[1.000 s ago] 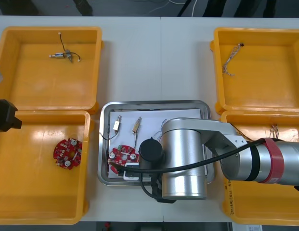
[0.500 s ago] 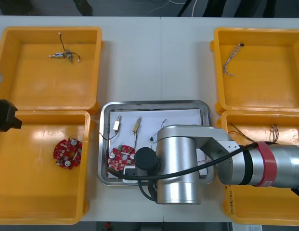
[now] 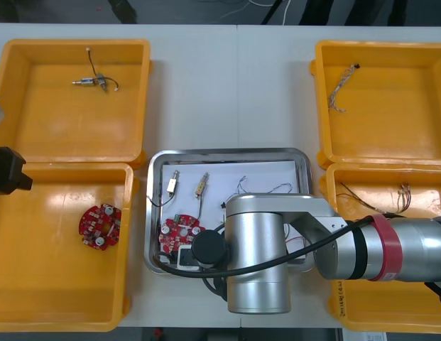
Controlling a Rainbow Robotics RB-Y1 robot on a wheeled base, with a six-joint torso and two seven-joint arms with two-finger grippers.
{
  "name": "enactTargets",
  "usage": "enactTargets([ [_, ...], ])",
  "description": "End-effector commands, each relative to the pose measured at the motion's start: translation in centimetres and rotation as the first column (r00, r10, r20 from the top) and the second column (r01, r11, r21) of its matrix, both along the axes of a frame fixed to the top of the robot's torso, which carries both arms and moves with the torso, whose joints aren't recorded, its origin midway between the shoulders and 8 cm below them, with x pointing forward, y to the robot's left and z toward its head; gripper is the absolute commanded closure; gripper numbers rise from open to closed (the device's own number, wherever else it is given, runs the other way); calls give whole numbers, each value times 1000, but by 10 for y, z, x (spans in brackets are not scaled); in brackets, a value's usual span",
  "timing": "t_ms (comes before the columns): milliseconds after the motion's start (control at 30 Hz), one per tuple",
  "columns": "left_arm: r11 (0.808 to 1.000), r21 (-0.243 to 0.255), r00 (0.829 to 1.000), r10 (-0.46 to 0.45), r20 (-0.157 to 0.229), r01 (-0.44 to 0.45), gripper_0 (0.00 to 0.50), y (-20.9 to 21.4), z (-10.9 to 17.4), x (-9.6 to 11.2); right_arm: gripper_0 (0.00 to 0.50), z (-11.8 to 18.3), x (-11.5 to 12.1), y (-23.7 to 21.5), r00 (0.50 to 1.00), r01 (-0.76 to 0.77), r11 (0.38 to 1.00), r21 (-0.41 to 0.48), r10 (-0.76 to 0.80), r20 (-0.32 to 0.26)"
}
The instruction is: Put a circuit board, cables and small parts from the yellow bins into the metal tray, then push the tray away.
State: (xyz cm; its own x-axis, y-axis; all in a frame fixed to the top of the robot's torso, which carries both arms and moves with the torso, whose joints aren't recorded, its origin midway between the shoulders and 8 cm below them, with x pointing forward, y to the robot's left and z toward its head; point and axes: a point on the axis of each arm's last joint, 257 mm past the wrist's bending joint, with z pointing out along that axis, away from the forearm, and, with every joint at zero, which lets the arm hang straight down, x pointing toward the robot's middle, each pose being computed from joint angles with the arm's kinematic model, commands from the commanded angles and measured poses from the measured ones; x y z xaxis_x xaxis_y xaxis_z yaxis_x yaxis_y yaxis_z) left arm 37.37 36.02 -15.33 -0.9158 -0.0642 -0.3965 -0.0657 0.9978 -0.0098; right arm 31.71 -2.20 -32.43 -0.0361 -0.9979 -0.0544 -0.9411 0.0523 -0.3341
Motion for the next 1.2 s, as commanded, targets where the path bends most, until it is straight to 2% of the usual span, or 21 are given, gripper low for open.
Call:
enactTargets([
  [33, 998, 52, 999, -47, 20, 46, 0, 9, 10, -3, 0, -5, -15, 11, 998, -64, 998, 4, 64, -17],
  [667, 998, 52, 999, -47, 20, 46, 0, 9, 10, -3, 0, -16, -16, 13, 997, -72, 997, 1, 72, 37],
  [833, 998, 52, 999, -47, 20, 46, 0, 9, 10, -3, 13, -17, -16, 14, 996, -73, 997, 1, 73, 47],
  [1000, 998, 52, 999, -47, 20, 46, 0, 9, 10, -3, 60, -17, -15, 15, 996, -72, 997, 3, 72, 53],
  [1133, 998, 52, 999, -47, 20, 46, 0, 9, 10, -3, 141, -16, -16, 17, 996, -71, 997, 7, 71, 55],
  [1200, 998, 52, 999, -47, 20, 46, 0, 9, 10, -3, 213, -16, -16, 18, 996, -70, 997, 11, 70, 54],
])
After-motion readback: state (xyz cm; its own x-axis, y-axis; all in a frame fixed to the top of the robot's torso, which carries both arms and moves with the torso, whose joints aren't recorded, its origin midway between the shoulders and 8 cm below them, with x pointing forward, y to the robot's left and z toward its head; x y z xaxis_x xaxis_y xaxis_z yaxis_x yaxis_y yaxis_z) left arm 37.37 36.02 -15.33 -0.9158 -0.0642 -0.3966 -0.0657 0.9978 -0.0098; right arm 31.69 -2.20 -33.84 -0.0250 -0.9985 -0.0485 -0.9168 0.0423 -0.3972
